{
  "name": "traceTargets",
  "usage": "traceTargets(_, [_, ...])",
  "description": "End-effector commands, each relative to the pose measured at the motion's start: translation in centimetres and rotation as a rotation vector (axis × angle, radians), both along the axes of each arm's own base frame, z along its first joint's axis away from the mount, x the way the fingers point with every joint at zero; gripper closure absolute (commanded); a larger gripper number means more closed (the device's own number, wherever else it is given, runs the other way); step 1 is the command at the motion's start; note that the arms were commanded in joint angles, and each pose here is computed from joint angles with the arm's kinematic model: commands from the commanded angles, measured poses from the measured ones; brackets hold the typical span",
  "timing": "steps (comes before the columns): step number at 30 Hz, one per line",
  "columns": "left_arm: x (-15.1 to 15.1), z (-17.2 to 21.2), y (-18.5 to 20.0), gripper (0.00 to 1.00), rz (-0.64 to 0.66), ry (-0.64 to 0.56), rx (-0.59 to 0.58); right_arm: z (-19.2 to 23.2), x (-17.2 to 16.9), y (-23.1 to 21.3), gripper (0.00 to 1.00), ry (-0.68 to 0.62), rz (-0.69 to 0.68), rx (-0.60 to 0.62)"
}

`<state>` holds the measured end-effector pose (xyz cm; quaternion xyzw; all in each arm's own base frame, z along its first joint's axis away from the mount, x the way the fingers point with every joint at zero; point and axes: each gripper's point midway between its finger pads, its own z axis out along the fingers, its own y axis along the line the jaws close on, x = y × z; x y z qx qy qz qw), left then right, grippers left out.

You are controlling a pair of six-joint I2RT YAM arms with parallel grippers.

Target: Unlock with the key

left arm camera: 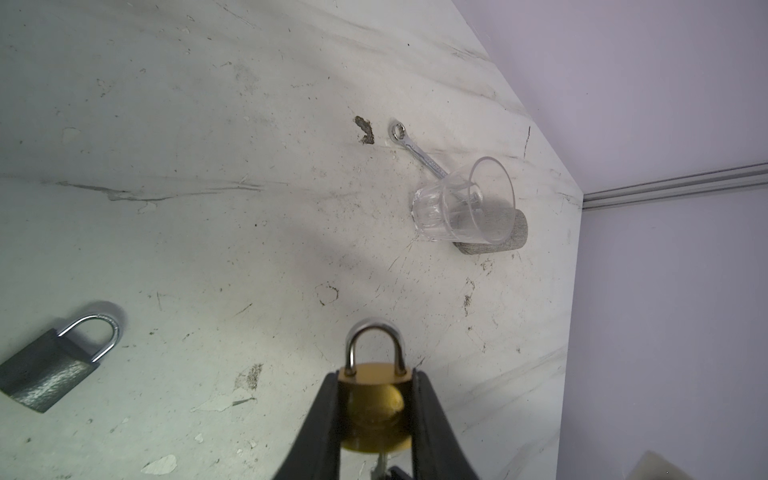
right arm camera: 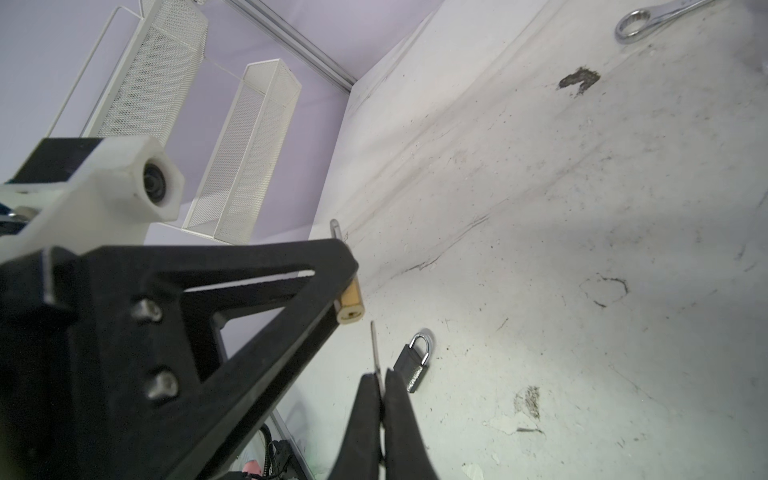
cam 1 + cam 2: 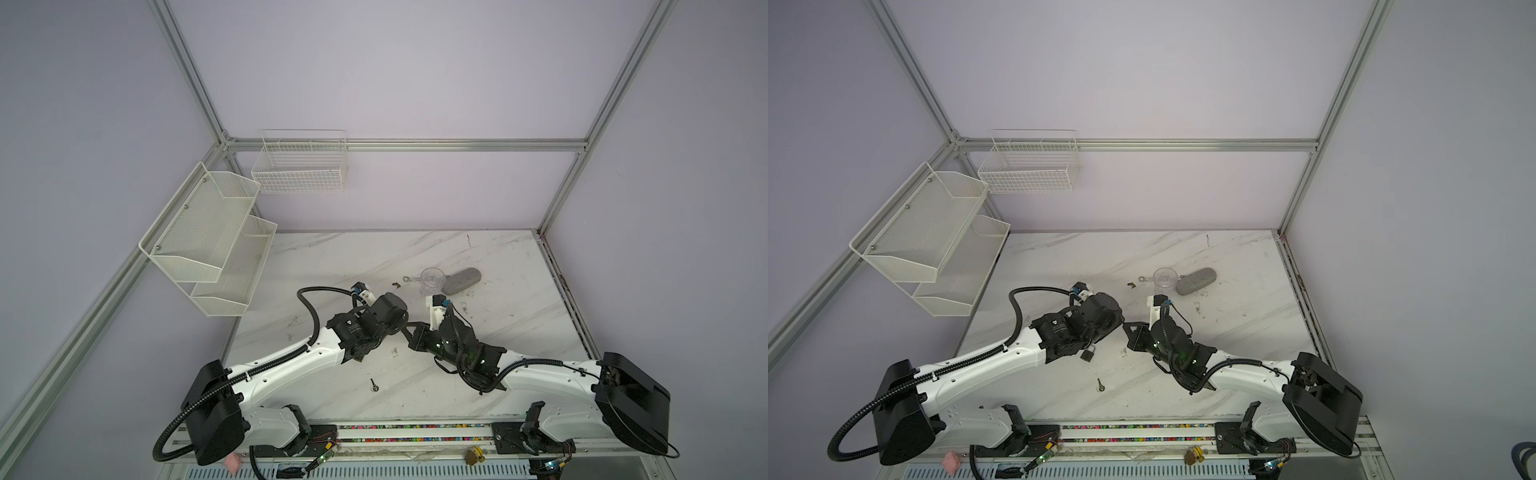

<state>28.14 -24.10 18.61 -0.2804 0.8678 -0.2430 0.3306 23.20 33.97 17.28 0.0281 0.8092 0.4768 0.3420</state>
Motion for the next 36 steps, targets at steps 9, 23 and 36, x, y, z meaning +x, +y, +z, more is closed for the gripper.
traceTargets(9, [0.1, 0.8, 0.1, 1.00, 0.023, -0.028, -0.033, 2.3, 0.1, 0.6, 1.00, -0.042, -0.003, 0.046])
traceTargets(23, [-0.1, 0.5, -0.1, 1.00, 0.014, -0.014, -0.048, 3.4, 0.6, 0.5, 1.00, -0.066, -0.028, 0.068])
traceTargets(36, [0.3, 1.5, -0.1, 1.00, 0.023, -0.044, -0.061, 2.9, 0.4, 0.9, 1.00, -0.069, -0.004, 0.055])
